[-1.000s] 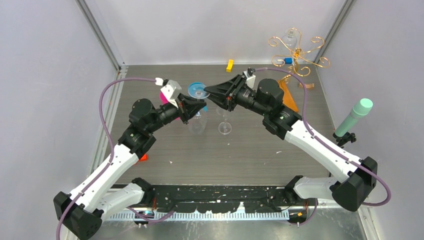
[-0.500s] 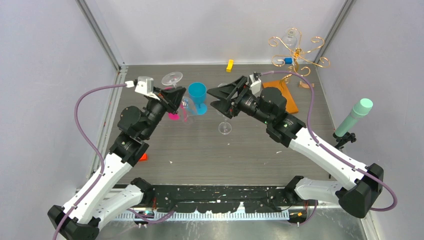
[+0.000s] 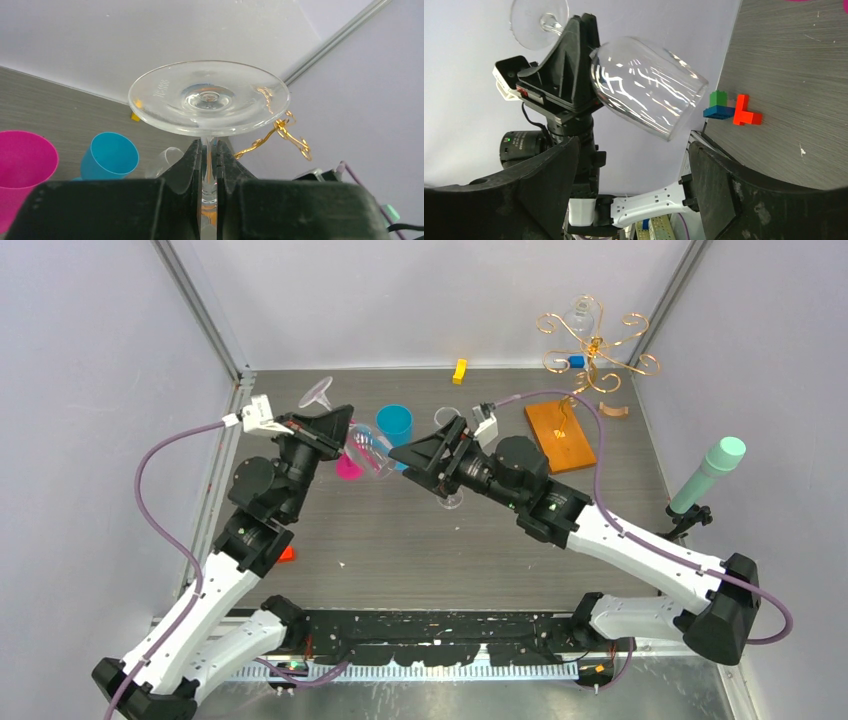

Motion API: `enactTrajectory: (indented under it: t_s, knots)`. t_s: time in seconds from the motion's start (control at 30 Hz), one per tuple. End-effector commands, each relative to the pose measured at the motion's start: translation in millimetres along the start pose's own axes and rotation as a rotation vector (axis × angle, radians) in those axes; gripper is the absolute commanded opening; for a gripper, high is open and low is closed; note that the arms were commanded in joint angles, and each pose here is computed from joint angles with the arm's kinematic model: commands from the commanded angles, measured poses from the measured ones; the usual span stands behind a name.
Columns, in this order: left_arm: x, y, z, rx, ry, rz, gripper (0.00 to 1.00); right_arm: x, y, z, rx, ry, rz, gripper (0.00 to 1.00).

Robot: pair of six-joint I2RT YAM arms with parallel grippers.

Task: Take the wine glass off the wine glass rack

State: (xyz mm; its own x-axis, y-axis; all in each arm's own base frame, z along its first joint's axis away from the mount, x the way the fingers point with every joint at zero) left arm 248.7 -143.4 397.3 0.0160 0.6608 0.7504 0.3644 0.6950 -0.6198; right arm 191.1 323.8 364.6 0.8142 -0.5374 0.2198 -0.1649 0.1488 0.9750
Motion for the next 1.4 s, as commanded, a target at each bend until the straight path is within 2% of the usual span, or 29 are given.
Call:
enactTrajectory:
  t_s: [0.0,0.33,0.73,0.8,0.97,1.03,1.27,1.37]
  knots:
    - [49.0,-20.9,7.3,-0.022,-0.168,0.144,0.0,-1.7,13.8,-3.5,0.107,-0.05,0.052,0.85]
    - [61.0,-21.2,22.8,-0.017,-0.22,0.307,0.0,-9.9,35.9,2.6,0.281,-0.048,0.088,0.86]
    - [61.1,-27.7,24.3,-0.039,-0.202,0.459,0.0,-5.9,50.6,8.5,0.38,-0.094,0.099,0.85]
    - [59.5,-27.5,24.0,-0.037,-0.196,0.482,0.0,-5.5,54.8,9.2,0.405,-0.097,0.1,0.79]
    - [58.2,-27.9,23.6,-0.041,-0.192,0.494,0.0,-9.7,60.8,3.7,0.434,-0.065,0.105,0.52]
    - [57.0,-27.0,23.3,-0.039,-0.19,0.496,0.0,-10.8,60.9,2.0,0.444,-0.058,0.095,0.46]
    - [54.8,-26.4,25.3,-0.038,-0.179,0.505,0.0,-11.7,64.9,-3.9,0.486,-0.057,0.091,0.43]
    - [55.2,-25.7,27.5,-0.037,-0.18,0.51,0.0,-11.5,69.8,-8.2,0.498,-0.054,0.096,0.33]
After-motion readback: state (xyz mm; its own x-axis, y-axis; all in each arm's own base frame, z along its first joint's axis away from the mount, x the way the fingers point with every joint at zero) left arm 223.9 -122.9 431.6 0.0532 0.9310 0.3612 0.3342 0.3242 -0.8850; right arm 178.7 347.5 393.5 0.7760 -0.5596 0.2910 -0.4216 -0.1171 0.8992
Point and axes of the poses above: each gripper's point midway between its finger pads, its own z axis back along the fingers, its own y axis along the line the jaws close on, x = y × z, the point moved 4 cm from there along z, back along the fingers, and after that the axes turned 2 degrees about -z, right-handed, at the moved point
